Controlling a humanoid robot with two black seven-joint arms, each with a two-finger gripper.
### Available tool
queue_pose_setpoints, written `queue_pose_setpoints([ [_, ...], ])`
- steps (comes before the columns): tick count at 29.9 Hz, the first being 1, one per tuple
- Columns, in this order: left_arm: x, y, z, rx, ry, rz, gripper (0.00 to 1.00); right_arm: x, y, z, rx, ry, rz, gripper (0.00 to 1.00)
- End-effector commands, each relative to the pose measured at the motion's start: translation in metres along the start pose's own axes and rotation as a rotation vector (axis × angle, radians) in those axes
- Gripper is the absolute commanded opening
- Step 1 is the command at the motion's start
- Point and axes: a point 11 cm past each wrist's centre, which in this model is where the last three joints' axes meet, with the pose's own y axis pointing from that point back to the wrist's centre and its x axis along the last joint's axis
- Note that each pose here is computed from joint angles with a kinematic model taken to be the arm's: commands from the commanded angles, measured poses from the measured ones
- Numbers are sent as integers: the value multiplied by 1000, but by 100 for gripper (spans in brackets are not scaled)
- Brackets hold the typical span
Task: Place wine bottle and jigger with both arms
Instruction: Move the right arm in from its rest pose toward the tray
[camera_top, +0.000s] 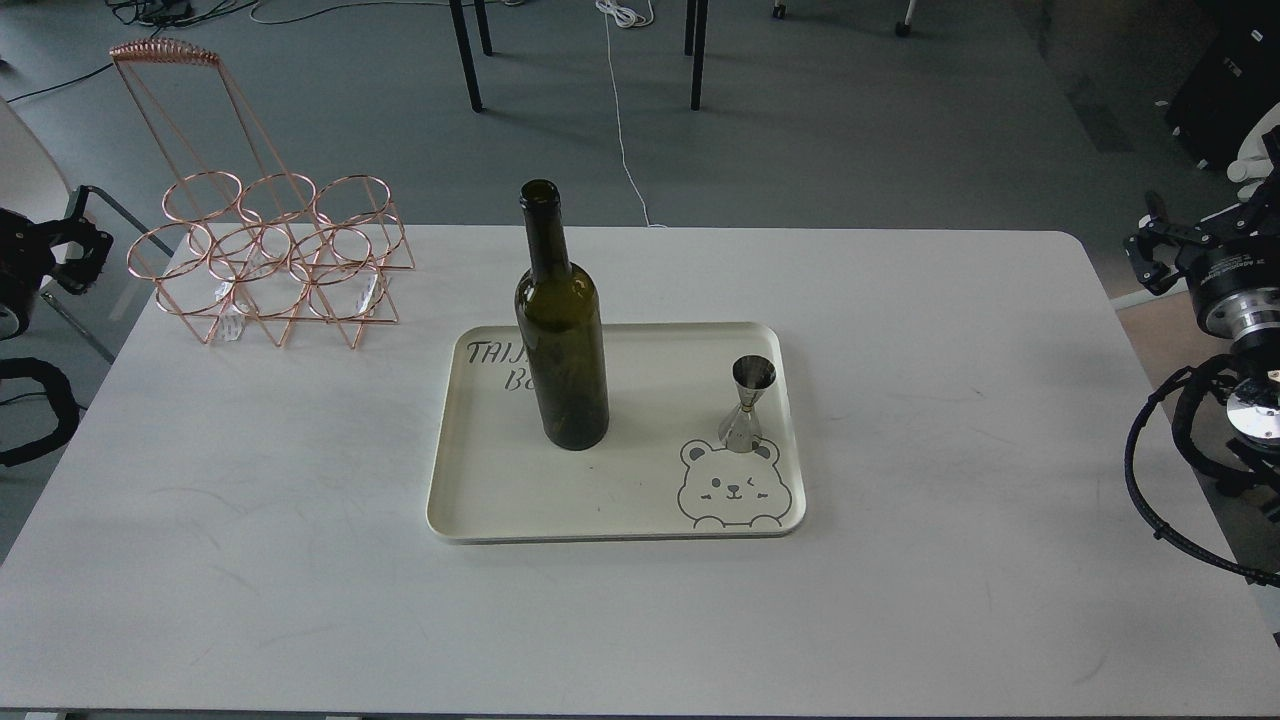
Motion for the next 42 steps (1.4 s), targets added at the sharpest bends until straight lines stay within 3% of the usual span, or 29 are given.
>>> queue_pose_setpoints([
  [1,-2,-1,1,-4,3,-4,98,1,0,-2,2,3,-1,99],
  [13,-7,-4,4,-22,21,-14,98,-15,-3,-18,-4,32,-67,99],
  [18,-7,-5,5,-25,25,-15,98,-46,-3,-45,-32,214,-203,99],
  [25,-10,-5,1,-26,40,-19,98,-107,6,-48,-61,503,-413,99],
  [32,-10,-5,1,-24,35,-20,98,-162,44,-15,-50,960,-739,99],
  [42,-11,-6,0,-22,37,-23,98,-174,87,45,-70,1283,-1012,99],
])
